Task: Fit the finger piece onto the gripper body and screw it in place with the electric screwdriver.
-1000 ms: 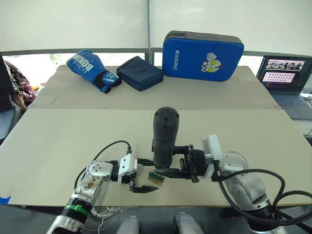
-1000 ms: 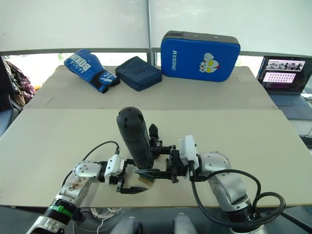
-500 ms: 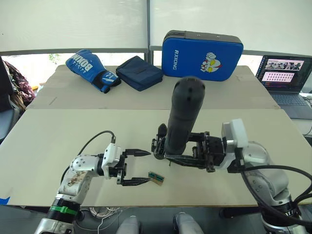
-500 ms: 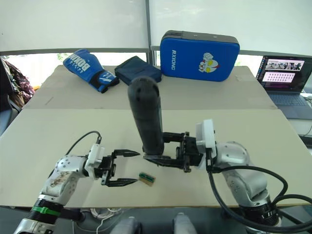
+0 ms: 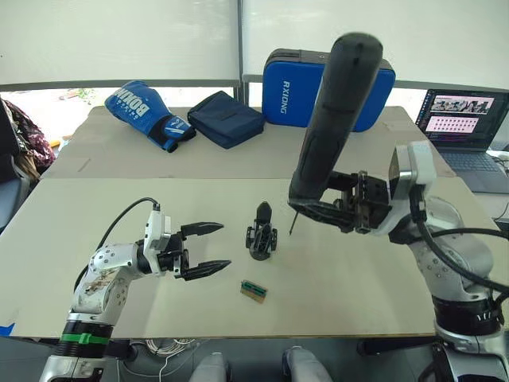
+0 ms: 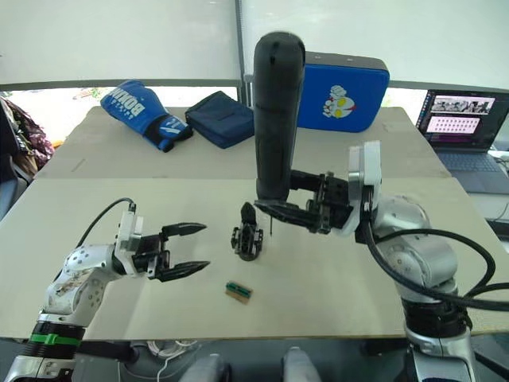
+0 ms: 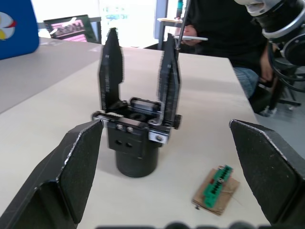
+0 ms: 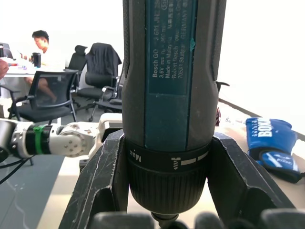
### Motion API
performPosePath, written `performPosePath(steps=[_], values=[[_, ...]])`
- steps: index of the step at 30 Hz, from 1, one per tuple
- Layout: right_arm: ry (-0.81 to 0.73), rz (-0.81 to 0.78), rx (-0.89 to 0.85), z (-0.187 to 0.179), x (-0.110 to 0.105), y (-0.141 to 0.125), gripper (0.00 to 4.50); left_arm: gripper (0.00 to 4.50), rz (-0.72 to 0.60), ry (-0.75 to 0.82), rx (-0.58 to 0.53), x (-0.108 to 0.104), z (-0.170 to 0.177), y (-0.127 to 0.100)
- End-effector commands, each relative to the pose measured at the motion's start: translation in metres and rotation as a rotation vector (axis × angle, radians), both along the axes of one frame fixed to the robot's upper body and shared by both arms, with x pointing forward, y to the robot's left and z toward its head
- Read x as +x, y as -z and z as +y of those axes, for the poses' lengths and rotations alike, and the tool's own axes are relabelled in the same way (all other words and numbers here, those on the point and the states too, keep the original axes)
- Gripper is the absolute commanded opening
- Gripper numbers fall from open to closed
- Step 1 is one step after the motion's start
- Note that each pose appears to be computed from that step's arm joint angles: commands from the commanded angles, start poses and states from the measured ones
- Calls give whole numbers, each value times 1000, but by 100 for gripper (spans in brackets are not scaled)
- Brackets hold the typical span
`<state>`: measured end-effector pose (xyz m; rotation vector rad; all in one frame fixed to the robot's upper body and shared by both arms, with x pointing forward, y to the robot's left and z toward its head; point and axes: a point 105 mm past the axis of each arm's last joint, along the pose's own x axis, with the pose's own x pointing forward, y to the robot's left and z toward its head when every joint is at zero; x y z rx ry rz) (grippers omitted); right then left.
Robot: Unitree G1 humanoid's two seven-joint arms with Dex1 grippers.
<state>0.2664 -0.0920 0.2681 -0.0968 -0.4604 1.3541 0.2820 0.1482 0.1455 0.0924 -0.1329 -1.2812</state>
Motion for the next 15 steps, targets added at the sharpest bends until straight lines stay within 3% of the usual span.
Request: performPosePath(steps=[1, 15], values=[[2, -85, 52, 0, -1, -14, 189, 450, -36, -46, -28, 7, 5, -9], [-60, -91, 107, 28, 10, -7, 189, 450, -34, -62, -6, 6, 1, 4]])
